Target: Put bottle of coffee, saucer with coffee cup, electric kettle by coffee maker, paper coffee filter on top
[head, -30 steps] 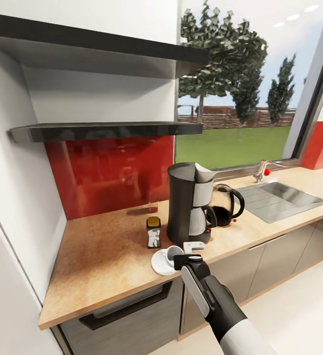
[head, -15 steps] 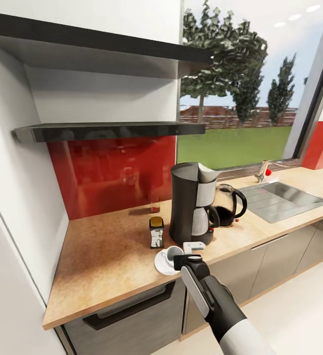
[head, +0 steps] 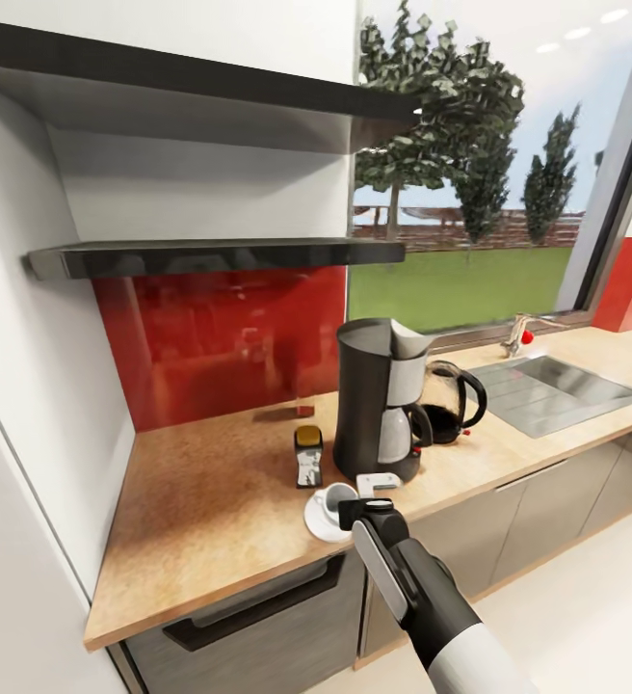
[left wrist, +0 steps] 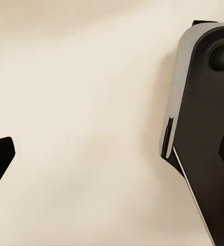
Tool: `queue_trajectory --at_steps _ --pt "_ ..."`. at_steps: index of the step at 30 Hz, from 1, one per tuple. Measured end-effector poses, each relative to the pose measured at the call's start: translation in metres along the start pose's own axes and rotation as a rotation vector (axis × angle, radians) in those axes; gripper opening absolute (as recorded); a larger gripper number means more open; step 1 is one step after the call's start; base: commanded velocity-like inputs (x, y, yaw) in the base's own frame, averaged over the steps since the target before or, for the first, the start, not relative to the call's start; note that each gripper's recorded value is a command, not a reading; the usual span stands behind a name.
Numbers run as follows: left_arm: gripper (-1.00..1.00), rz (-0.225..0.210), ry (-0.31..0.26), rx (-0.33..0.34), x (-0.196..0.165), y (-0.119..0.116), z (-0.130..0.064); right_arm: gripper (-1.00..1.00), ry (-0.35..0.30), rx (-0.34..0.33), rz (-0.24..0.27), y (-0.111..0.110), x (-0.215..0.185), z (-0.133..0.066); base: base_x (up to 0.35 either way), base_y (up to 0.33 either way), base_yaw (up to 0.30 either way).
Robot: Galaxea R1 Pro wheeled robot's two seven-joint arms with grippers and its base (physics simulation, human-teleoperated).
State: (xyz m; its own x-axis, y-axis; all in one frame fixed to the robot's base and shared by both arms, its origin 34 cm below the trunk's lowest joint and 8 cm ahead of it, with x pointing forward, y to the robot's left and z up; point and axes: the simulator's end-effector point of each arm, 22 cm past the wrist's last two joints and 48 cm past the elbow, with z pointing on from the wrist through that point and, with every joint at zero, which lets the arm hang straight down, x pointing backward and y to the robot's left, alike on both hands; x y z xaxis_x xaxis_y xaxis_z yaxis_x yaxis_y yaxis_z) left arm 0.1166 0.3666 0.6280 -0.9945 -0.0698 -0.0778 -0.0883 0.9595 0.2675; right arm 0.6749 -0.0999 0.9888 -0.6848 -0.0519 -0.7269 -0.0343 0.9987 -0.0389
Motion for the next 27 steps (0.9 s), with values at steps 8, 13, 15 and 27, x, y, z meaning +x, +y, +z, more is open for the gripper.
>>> queue_trajectory --at_steps 8,13,15,27 --pt "1.0 0.001 0.0 0.002 0.0 -0.0012 -0.0001 -1.0 0.003 0.002 0.0 -0.0006 0.0012 0.0011 0.024 0.018 0.0" --pt "1.0 0.002 0.0 0.002 0.0 -0.0013 -0.0001 -1.0 0.005 0.003 0.001 -0.0015 0.002 0.0013 0.049 0.001 0.0" --pt "1.0 0.002 0.0 0.003 0.0 -0.0018 -0.0002 -1.0 0.006 0.004 0.001 -0.0019 0.0024 0.0018 0.054 0.0 0.0" --pt "1.0 0.003 0.0 0.003 0.0 -0.0019 -0.0002 -1.0 0.009 0.005 0.0 -0.0023 0.0037 0.0023 0.037 -0.003 0.0"
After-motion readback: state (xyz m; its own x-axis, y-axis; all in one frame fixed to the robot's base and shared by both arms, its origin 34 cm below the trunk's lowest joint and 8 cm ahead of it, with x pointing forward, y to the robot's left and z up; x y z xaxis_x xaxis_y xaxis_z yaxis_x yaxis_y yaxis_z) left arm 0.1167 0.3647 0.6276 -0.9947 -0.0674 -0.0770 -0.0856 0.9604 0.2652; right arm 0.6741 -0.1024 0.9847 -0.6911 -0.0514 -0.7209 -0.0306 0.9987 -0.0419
